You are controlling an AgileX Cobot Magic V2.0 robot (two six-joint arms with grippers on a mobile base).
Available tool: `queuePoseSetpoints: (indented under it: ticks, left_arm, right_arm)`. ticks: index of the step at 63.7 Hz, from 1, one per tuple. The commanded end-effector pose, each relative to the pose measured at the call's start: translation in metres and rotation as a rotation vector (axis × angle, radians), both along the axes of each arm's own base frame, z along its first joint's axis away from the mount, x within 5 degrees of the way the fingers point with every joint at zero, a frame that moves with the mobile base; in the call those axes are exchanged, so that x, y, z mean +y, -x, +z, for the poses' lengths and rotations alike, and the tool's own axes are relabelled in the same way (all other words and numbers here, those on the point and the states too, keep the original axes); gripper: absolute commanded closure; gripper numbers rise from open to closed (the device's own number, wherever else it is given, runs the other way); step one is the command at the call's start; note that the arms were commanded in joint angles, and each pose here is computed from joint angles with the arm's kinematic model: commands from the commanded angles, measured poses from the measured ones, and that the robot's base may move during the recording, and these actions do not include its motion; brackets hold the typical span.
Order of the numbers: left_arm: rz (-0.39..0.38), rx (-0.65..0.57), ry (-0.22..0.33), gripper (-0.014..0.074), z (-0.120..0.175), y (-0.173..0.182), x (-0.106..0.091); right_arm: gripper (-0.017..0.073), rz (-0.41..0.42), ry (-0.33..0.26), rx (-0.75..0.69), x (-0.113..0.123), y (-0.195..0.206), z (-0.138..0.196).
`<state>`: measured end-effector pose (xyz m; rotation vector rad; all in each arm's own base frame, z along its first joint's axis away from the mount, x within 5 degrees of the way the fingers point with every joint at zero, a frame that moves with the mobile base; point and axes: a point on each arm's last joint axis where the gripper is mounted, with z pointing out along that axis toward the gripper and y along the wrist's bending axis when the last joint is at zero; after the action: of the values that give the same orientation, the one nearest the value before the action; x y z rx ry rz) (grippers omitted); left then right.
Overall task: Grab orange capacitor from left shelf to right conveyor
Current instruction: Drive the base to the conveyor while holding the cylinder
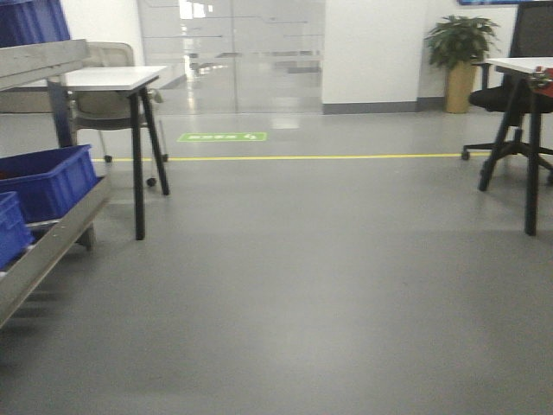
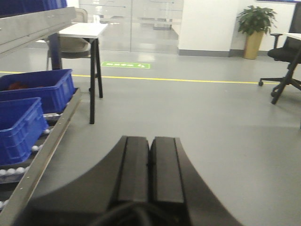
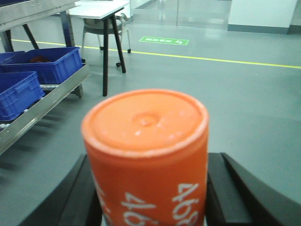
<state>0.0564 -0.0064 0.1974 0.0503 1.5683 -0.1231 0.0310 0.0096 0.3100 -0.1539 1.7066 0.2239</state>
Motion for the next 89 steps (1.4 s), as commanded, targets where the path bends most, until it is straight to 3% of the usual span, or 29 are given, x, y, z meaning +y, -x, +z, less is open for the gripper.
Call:
queuePoseSetpoints:
  ticks: [1,89]
  left_arm:
    - [0.002,-0.102,0.015,0.072,0.01,0.0014,0.0005]
    - [0.002,-0.102,0.015,0.072,0.01,0.0014,0.0005]
  right_arm:
    - [0.0387,-0.01,-0.015,-0.106,-0.0008,0.0004,0.0167]
    - [0.0387,-0.01,-0.015,-0.105,-0.0008,0.0004,0.0166]
